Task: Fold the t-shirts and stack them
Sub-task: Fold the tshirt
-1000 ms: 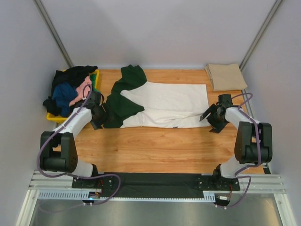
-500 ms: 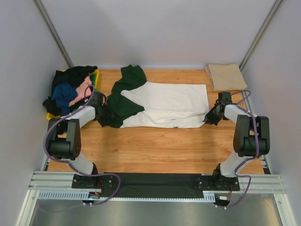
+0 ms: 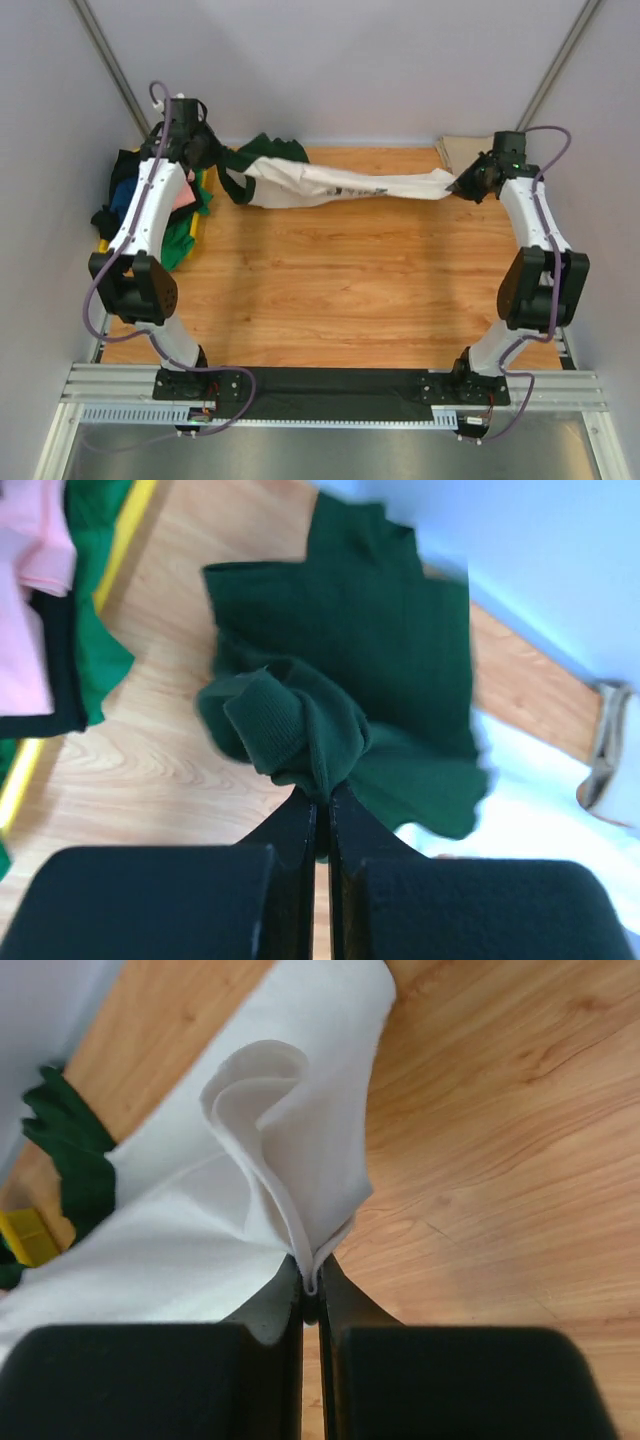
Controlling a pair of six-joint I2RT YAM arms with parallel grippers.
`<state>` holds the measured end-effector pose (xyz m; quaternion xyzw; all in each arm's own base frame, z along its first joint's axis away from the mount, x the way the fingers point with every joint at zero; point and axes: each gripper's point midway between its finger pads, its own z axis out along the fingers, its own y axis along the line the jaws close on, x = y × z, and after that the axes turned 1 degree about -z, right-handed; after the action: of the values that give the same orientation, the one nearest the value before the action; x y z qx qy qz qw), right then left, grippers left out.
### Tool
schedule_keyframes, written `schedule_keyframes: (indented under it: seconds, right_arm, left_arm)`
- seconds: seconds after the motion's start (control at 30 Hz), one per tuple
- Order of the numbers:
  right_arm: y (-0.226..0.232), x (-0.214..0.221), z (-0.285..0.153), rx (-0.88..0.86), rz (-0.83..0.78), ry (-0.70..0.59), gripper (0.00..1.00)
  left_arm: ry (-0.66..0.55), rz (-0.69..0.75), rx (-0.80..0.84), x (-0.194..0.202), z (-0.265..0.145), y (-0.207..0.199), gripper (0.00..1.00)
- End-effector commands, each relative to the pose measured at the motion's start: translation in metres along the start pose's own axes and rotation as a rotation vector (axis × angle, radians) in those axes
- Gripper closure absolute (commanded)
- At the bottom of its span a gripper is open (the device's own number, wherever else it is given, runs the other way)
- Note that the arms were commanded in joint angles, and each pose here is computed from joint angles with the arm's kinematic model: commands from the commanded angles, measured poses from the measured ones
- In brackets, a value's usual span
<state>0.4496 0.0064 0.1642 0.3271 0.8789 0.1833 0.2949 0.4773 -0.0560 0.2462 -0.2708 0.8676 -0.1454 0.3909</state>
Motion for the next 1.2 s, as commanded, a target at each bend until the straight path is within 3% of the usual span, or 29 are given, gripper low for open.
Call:
schedule_keyframes:
  seconds: [0.0, 0.2, 0.23, 0.4, 0.5, 0.6, 0.7, 0.73, 0.8, 1.03, 1.17]
  right_arm:
    - [-0.023, -0.004, -0.042, 0.027, 0.041, -0.030, 1.00]
    - [-0.081, 0.077, -0.020, 0.074, 0.091, 0.092, 1.00]
    - [-0.094, 0.085, -0.019, 0.115, 0.098, 0.088, 1.00]
    - [-0.148, 0.143, -0.015, 0.207, 0.207, 0.133, 1.00]
    - [-0.161, 0.149, -0.017, 0.227, 0.261, 0.129, 1.00]
    - [-0.168, 0.150, -0.024, 0.224, 0.300, 0.117, 0.99]
    - [-0.171, 0.150, -0.034, 0.223, 0.322, 0.098, 0.54]
    - [-0.169, 0.148, -0.039, 0.216, 0.317, 0.079, 0.22]
    - [-0.169, 0.148, -0.046, 0.221, 0.317, 0.065, 0.05]
    - [-0.135, 0.112, -0.074, 0.111, 0.274, -0.066, 0.03]
    - [-0.082, 0.067, -0.086, 0.047, 0.069, -0.149, 0.03]
  left_arm:
    - [-0.009, 0.065, -0.075, -0.004, -0.050, 0.021, 1.00]
    - [0.069, -0.006, -0.101, 0.083, -0.049, 0.079, 1.00]
    - [0.108, -0.014, -0.139, 0.113, -0.048, 0.102, 1.00]
    - [0.173, -0.049, -0.262, 0.174, -0.048, 0.159, 1.00]
    - [0.214, -0.068, -0.305, 0.201, -0.049, 0.181, 0.93]
    - [0.248, -0.088, -0.320, 0.218, -0.051, 0.193, 0.78]
    - [0.252, -0.100, -0.309, 0.222, -0.057, 0.196, 0.62]
    - [0.248, -0.099, -0.306, 0.222, -0.060, 0.195, 0.55]
    - [0.218, -0.098, -0.292, 0.216, -0.070, 0.193, 0.48]
    - [0.010, -0.029, -0.165, 0.145, -0.101, 0.150, 0.41]
    - [-0.015, 0.079, -0.017, 0.106, -0.081, 0.101, 0.41]
